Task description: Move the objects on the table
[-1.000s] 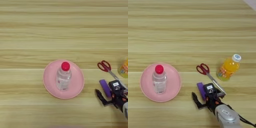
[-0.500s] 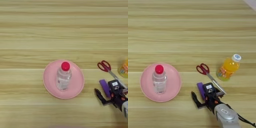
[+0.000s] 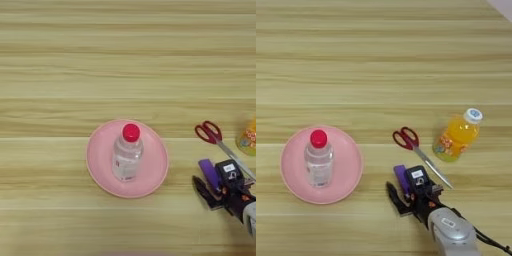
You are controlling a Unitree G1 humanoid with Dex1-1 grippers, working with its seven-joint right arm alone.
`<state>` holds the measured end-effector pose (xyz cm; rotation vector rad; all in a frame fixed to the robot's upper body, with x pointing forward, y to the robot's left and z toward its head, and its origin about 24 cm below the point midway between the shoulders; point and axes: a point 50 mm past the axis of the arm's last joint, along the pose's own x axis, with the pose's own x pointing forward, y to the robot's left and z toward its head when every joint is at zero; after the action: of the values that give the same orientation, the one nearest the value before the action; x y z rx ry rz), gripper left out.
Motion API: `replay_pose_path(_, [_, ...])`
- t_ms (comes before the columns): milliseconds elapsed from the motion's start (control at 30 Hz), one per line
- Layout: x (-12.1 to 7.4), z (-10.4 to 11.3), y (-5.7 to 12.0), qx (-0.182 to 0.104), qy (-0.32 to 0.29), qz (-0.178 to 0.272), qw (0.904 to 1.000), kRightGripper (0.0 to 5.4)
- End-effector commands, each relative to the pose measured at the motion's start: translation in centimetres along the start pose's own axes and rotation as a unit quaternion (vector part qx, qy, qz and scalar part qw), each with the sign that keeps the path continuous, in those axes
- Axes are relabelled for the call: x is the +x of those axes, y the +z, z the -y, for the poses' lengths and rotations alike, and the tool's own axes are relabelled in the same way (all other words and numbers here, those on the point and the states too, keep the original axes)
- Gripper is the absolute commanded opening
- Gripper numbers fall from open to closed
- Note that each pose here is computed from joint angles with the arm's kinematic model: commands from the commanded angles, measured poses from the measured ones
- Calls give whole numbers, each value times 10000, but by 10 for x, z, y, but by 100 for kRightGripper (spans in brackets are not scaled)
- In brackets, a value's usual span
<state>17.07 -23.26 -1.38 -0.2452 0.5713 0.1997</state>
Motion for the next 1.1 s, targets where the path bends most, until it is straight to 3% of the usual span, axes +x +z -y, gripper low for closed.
replay_pose_path(33, [0, 9, 10, -236, -160, 171, 9994, 356])
replay_pose_path(667, [-1, 9, 11, -234, -166, 184, 9994, 153])
replay_pose_path(1100, [-2, 8, 16, -228, -160, 273, 9992, 143])
